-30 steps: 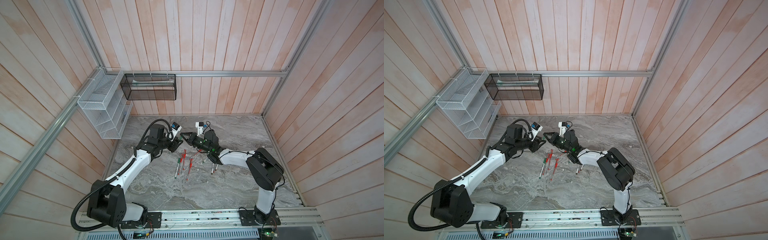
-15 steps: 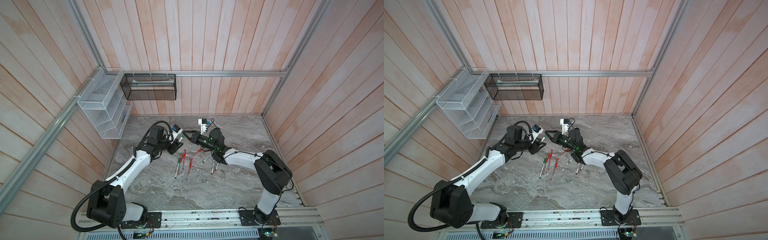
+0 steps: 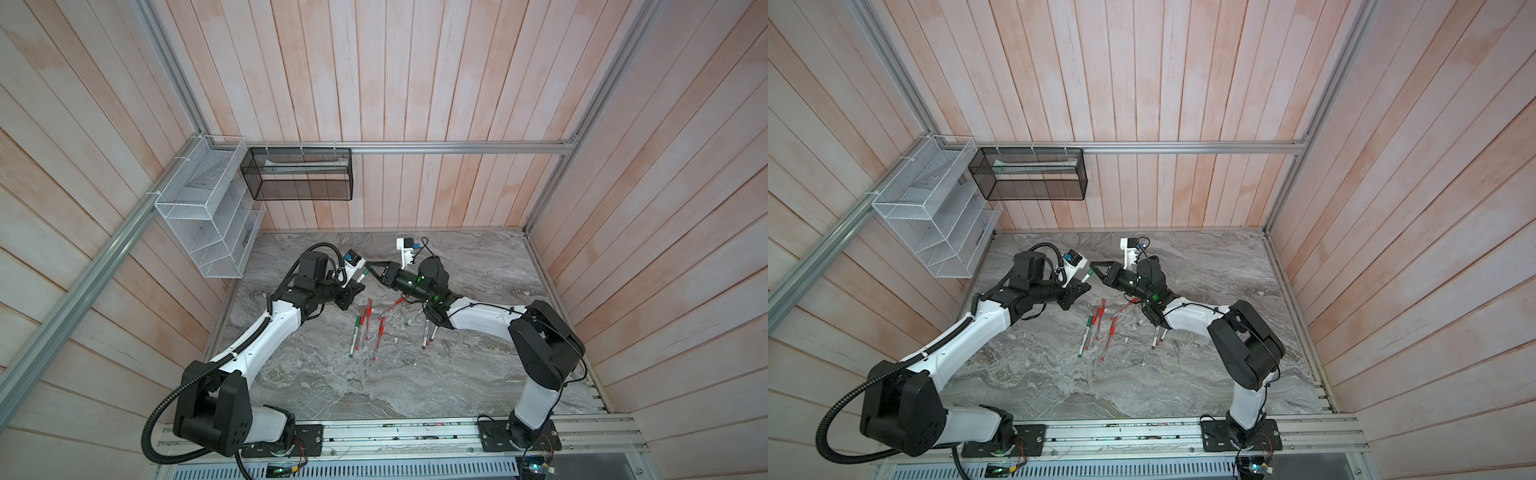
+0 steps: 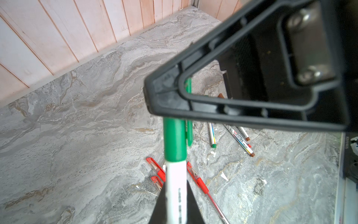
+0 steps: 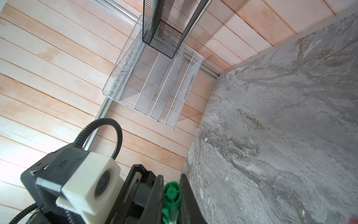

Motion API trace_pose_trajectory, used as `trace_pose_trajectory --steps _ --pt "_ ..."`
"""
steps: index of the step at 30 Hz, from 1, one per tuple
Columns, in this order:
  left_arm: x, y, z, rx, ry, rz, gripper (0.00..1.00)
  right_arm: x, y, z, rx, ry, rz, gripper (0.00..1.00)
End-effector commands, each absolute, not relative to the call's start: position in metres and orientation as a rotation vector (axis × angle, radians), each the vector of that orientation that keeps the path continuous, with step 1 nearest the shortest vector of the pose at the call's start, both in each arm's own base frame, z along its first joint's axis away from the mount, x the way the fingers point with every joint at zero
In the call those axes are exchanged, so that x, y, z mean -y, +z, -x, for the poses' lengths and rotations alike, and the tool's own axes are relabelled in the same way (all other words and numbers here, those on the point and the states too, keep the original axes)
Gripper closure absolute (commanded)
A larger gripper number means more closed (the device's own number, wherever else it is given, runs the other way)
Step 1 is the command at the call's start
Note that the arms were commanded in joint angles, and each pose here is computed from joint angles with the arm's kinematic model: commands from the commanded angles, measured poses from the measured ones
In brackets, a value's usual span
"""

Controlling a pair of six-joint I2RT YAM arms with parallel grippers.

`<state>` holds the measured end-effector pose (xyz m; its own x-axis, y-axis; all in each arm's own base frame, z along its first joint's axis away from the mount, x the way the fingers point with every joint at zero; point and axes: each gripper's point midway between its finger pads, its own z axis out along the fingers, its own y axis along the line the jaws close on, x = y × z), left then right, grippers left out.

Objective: Remove pen caps from pens
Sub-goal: Open the pen cap on the pen, then place the pen at the middle-left of the table.

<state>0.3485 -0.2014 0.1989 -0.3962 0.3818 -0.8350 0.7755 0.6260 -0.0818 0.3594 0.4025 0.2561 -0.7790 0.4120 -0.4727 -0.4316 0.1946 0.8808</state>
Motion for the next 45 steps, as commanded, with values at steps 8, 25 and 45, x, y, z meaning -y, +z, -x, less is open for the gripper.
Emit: trace_pose_trajectory --steps 8,25,45 --pt "0.22 0.172 -0.315 -2.007 -0.707 -1.003 1.0 -0.323 0.317 -0.415 -1.683 1.554 -0.145 1.0" --pt "0.185 0.196 -0.349 -2.018 -0.671 -0.732 1.0 -0.22 0.321 -0.416 -1.624 1.407 -0.278 1.0" --pt "0.011 0.109 -0.429 -2.363 -0.219 -0.081 1.0 -0.105 0.281 -0.355 -1.702 1.179 -0.396 1.0"
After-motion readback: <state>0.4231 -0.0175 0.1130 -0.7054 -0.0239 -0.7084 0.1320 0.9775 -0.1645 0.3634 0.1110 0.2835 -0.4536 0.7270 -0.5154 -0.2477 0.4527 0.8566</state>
